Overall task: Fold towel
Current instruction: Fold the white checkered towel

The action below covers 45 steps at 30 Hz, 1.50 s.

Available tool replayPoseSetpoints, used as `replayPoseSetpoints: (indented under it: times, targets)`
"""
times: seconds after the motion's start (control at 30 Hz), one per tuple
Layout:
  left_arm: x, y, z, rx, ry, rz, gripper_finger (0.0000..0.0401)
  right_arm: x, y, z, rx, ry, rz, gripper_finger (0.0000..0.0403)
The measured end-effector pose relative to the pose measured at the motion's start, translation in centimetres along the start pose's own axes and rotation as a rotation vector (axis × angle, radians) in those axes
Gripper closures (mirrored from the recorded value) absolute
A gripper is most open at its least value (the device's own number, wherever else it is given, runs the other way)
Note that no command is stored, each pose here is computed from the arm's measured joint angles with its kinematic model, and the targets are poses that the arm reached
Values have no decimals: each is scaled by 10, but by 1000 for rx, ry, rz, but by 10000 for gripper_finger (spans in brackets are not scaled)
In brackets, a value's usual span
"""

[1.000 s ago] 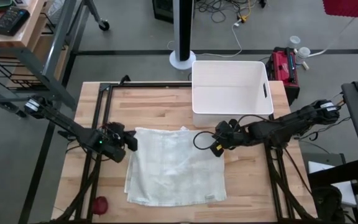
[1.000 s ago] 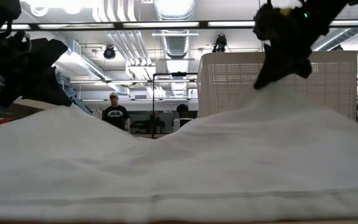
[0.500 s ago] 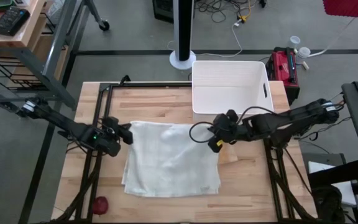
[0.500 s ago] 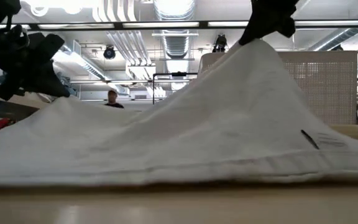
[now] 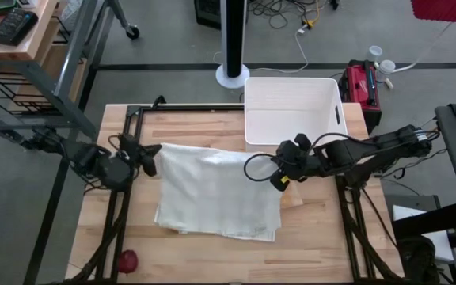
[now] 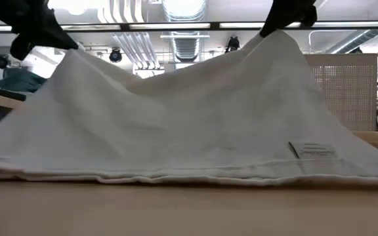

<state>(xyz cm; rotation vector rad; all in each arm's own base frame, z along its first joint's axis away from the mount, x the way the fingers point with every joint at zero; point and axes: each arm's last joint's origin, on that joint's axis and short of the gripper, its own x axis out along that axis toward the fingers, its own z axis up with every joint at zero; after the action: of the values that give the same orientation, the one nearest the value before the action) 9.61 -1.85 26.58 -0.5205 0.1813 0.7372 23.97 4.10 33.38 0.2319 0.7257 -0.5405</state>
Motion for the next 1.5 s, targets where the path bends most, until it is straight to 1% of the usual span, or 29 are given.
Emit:
replayPoseSetpoints:
  times: [0.1,0.2,0.3,0.4,0.5,0.57,0.67,0.83,0.97,1.03,1.13,1.2,1.27,1.33,1.37,1.43,1.5]
  targets:
    - [-7,0,13,21,12,5,401,2,1,-3,3,11,-3,403]
    - [-8,3,15,45,23,45,401,7,3,-6,4,24,-9,403]
    - [-4,6,9,58,41,103,401,9,3,-9,13,32,-14,403]
    - [1,13,0,88,59,188,401,13,4,-12,16,42,-28,403]
    - [8,19,-9,127,40,273,401,15,5,-12,24,25,-30,403]
    - [14,23,-17,139,27,312,399,18,5,-13,35,10,-53,401]
    - [24,28,-30,159,25,360,383,21,6,-14,42,-9,-90,384]
    - [38,40,-52,169,29,428,344,26,7,-14,47,-19,-127,343]
    - [43,45,-62,155,51,441,320,29,8,-16,37,-3,-136,313]
    - [43,45,-63,146,77,430,312,30,8,-17,36,3,-141,300]
    - [44,40,-64,145,192,369,306,29,5,-19,56,18,-154,286]
    - [46,35,-68,139,305,287,306,27,6,-20,50,24,-150,281]
    - [52,27,-74,120,399,168,308,26,11,-21,41,15,-124,280]
    - [59,18,-83,73,455,52,313,28,20,-19,21,-4,-62,282]
    - [63,15,-87,44,462,7,316,30,25,-19,8,-9,-18,285]
    - [71,11,-98,-7,475,-60,323,39,37,-22,-20,-2,64,292]
    - [78,8,-108,-59,492,-101,325,49,49,-23,-22,-7,139,300]
